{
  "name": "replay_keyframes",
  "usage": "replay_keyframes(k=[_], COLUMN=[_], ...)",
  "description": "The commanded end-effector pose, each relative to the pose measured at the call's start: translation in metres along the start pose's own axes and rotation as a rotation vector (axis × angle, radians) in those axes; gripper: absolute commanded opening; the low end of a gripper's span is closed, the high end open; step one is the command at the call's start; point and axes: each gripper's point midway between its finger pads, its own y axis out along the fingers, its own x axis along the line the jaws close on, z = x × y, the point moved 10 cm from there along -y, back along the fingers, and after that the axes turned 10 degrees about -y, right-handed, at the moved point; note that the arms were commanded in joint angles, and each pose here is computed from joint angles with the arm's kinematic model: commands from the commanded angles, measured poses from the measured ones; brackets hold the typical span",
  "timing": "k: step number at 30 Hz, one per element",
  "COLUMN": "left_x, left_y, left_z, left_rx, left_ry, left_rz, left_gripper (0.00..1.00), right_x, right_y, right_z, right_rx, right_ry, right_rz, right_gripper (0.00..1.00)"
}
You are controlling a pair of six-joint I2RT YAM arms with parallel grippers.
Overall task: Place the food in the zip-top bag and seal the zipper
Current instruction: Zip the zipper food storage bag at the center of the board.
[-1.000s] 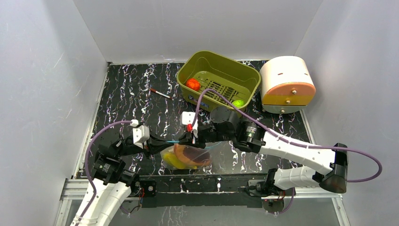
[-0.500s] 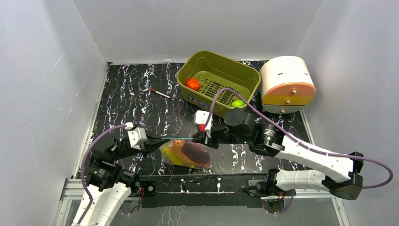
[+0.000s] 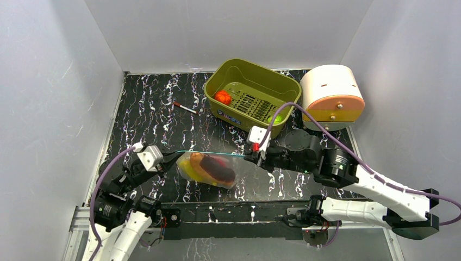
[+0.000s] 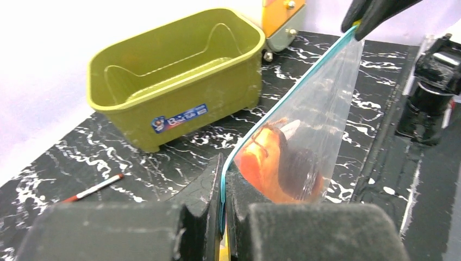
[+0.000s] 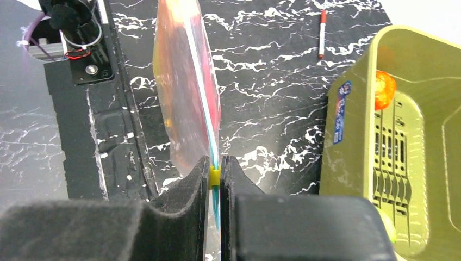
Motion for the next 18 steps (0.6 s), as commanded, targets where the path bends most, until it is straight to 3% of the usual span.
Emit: replay_keyframes(k=[1, 13, 18], left_x=[0.007, 0.015, 0.006], left_y=[-0.015, -0.023, -0.013], left_z=[-0.027, -0.026, -0.025], left_rx=[-0.067, -0.043, -0.032], left_ry=[0.075, 0.059, 0.031], left_rz=[-0.195, -0.345, -0.183], left_gripper=[0.0, 0.0, 0.0], right_x=[-0.007, -0.018, -0.011], right_y=[-0.032, -0.061, -0.052], right_z=[0.003, 0.012, 0.009], right_rx=[0.049, 0.064, 0.006], right_ry=[0.015, 0.055, 0.038], right_rz=[0.11, 0.333, 0.231], right_gripper=[0.0, 0.0, 0.0])
